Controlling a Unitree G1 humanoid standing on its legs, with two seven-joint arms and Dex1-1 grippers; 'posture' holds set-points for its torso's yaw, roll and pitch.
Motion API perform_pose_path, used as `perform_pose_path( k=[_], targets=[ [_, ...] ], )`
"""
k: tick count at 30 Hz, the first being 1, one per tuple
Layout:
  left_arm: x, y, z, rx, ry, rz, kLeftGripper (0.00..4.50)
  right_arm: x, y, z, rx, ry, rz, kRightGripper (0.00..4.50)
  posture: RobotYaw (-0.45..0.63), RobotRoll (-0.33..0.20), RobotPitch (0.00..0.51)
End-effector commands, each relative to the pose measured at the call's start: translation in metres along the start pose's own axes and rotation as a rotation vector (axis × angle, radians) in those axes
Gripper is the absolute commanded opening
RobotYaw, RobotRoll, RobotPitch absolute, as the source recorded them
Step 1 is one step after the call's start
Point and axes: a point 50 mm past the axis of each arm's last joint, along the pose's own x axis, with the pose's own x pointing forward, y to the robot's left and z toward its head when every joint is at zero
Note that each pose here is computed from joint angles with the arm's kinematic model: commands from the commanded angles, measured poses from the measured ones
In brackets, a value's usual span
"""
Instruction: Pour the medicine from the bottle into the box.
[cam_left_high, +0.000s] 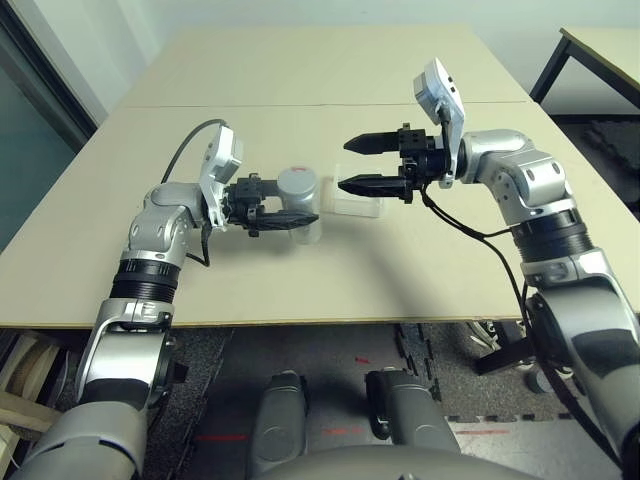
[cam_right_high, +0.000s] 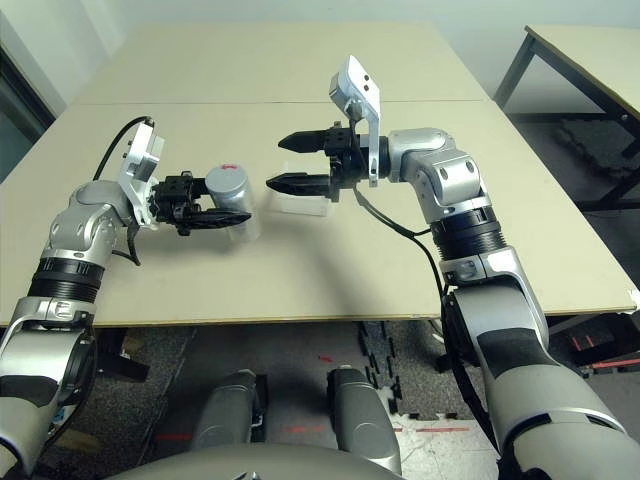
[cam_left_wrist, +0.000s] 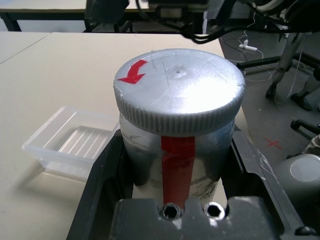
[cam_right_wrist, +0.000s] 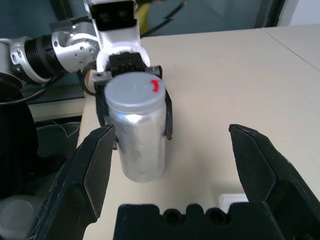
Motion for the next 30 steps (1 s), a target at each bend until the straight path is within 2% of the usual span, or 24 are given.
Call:
perform_pose_path(
  k=[1, 7, 17, 30],
  targets=[
    [0.0, 0.004, 0.004, 0.026, -0.001, 0.017, 2.55, 0.011, 0.005, 0.012, -0.029, -0.024, 0.007, 4.5, 0.01, 0.0, 0.056],
    [0.0, 0.006, 0.005, 0.027, -0.008, 0.025, 2.55, 0.031, 0.014, 0.015, -0.03, -0.013, 0.052, 4.5, 0.01, 0.0, 0.057],
    [0.005, 0.005, 0.007, 0.034, -0.018, 0.013, 2.55, 0.055, 0.015, 0.016, -0.07, -0.011, 0.063, 4.5, 0.02, 0.0, 0.054],
    [0.01, 0.005, 0.01, 0.044, -0.028, -0.008, 2.55, 0.072, 0.013, 0.011, -0.087, -0.013, 0.069, 4.5, 0.02, 0.0, 0.053]
  ],
)
